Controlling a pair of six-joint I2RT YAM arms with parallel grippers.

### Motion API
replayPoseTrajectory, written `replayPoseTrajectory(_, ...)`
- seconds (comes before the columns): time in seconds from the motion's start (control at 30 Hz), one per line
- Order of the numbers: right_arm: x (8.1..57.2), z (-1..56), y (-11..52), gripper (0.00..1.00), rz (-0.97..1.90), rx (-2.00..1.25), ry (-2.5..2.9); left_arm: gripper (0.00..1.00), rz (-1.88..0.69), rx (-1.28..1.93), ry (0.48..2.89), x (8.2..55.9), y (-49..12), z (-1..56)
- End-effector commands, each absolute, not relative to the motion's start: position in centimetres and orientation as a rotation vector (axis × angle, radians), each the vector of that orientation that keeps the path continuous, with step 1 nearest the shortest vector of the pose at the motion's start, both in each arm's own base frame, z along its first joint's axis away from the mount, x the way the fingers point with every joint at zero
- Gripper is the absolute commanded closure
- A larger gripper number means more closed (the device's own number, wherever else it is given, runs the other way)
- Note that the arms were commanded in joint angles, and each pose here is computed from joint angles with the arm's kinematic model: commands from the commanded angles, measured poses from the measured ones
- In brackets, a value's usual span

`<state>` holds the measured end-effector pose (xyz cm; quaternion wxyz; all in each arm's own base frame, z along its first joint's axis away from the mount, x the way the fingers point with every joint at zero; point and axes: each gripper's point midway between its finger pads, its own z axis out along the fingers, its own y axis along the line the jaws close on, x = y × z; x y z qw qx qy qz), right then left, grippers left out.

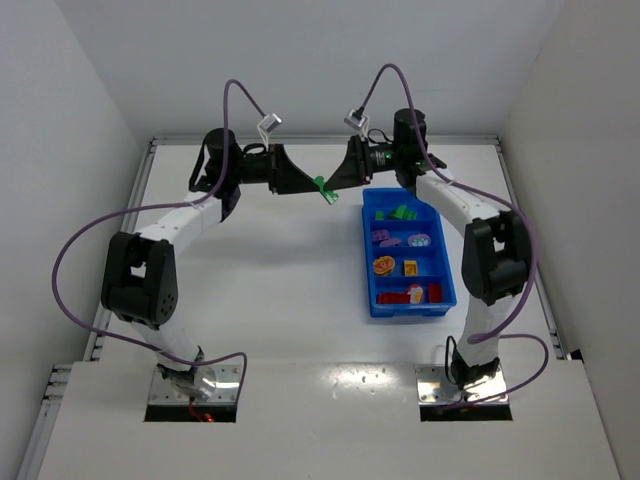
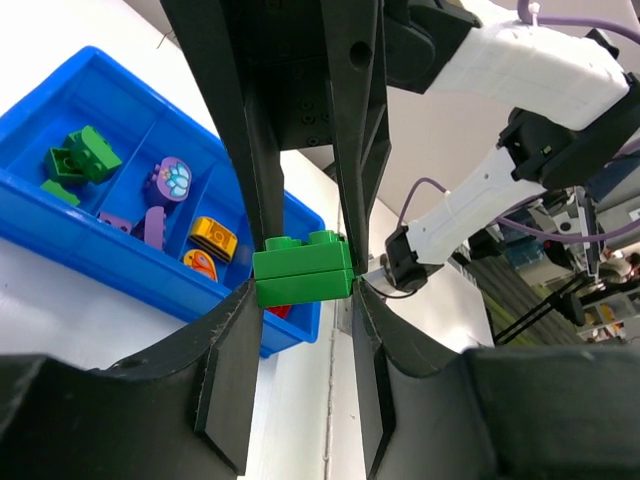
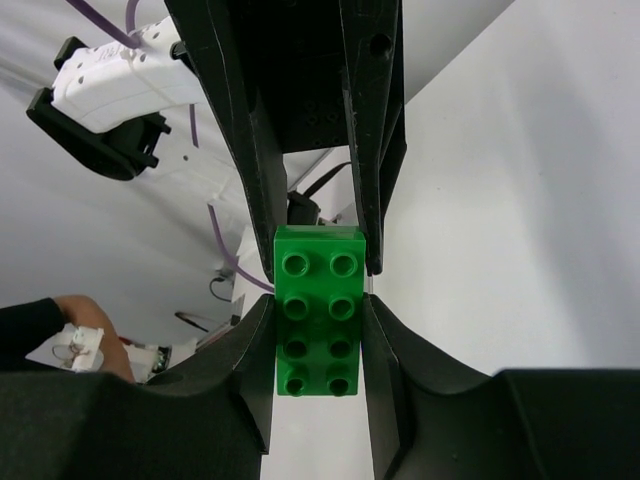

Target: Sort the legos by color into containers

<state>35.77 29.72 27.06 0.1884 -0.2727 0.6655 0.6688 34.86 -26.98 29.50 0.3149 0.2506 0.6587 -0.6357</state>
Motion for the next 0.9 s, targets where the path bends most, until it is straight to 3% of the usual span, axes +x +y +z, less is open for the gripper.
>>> replayPoseTrajectory(0.0, 37.0, 28.4, 30.1, 1.00, 1.787, -0.816, 1.778, 0.92, -1.708, 0.729, 1.717, 32.8, -27.5, 29.2)
replayPoseTrajectory(0.43, 39.4, 28.2, 27.8, 1.00, 1.737, -0.747, 1.791, 1.00, -1.681, 0.728, 1.770, 31.6, -27.0, 27.4)
replayPoseTrajectory(0.87, 40.0, 29.0, 26.0, 1.00, 1.691, -0.726, 1.772, 1.00, -1.638, 0.718, 1.787, 31.8, -26.9, 27.2)
